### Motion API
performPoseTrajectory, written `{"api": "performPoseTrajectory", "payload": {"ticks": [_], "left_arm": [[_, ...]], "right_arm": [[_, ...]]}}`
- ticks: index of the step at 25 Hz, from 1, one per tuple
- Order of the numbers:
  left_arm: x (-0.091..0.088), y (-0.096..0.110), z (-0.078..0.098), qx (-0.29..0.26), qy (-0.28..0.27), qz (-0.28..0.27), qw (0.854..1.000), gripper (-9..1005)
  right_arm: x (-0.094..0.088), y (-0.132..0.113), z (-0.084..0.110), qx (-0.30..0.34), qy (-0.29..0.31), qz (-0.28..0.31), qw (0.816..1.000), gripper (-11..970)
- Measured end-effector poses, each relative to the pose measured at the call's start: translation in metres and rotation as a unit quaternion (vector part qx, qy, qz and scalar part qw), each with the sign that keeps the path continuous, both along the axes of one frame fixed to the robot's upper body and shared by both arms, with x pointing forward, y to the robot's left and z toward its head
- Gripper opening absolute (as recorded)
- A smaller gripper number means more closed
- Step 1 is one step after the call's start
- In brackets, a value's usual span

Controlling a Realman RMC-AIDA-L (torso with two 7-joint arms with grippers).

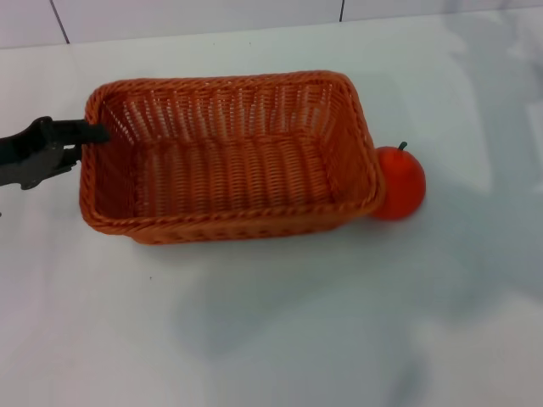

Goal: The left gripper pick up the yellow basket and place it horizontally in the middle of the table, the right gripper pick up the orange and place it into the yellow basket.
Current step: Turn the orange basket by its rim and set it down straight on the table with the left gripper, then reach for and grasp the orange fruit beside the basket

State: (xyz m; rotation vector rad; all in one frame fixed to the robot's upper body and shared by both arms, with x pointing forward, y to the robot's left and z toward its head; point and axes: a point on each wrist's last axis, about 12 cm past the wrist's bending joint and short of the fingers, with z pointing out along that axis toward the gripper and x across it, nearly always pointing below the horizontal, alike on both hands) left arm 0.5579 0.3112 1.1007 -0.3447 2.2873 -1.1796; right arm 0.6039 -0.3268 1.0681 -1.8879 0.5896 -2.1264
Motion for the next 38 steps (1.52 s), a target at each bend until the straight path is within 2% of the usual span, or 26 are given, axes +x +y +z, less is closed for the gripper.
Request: {"api": "performPoseTrajectory", "payload": {"ticks": [4, 7, 9, 13, 16, 21, 23, 28, 31, 33, 38], "left_arm": [[-0.002, 0.004, 0.000, 0.001, -0.006, 0.002, 1.000, 255], [-0.005, 0.010, 0.001, 0.008, -0.022, 0.004, 1.000, 521], [-0.007, 0.018, 0.003, 0.014, -0.045, 0.007, 0.999, 571], [-0.013, 0.039, 0.011, 0.030, -0.139, 0.021, 0.990, 672], [-0.022, 0.051, 0.016, 0.053, -0.253, 0.041, 0.965, 669], [-0.030, 0.046, 0.015, 0.062, -0.387, 0.072, 0.917, 665], [-0.032, 0.041, 0.010, 0.064, -0.438, 0.090, 0.892, 663], [-0.042, 0.028, -0.003, 0.083, -0.535, 0.141, 0.829, 659], [-0.043, 0.024, -0.004, 0.087, -0.551, 0.155, 0.815, 659], [-0.041, 0.022, -0.005, 0.084, -0.553, 0.156, 0.814, 658], [-0.037, 0.017, -0.002, 0.077, -0.556, 0.151, 0.814, 658]], "right_arm": [[0.000, 0.001, -0.001, 0.000, 0.002, 0.003, 1.000, 944], [-0.001, 0.003, -0.001, -0.004, 0.003, 0.012, 1.000, 945], [-0.001, 0.003, 0.000, -0.008, -0.001, 0.027, 1.000, 945], [0.004, 0.001, 0.016, -0.034, -0.014, 0.119, 0.992, 944], [0.010, -0.003, 0.037, -0.072, -0.010, 0.216, 0.974, 944], [0.012, -0.018, 0.077, -0.151, 0.028, 0.364, 0.919, 945], [0.010, -0.026, 0.092, -0.177, 0.057, 0.406, 0.895, 945], [0.003, -0.033, 0.120, -0.239, 0.166, 0.502, 0.814, 945], [0.001, -0.028, 0.127, -0.261, 0.226, 0.539, 0.768, 945], [0.000, -0.023, 0.128, -0.272, 0.262, 0.560, 0.737, 945], [-0.003, -0.012, 0.115, -0.292, 0.334, 0.582, 0.681, 944]]}}
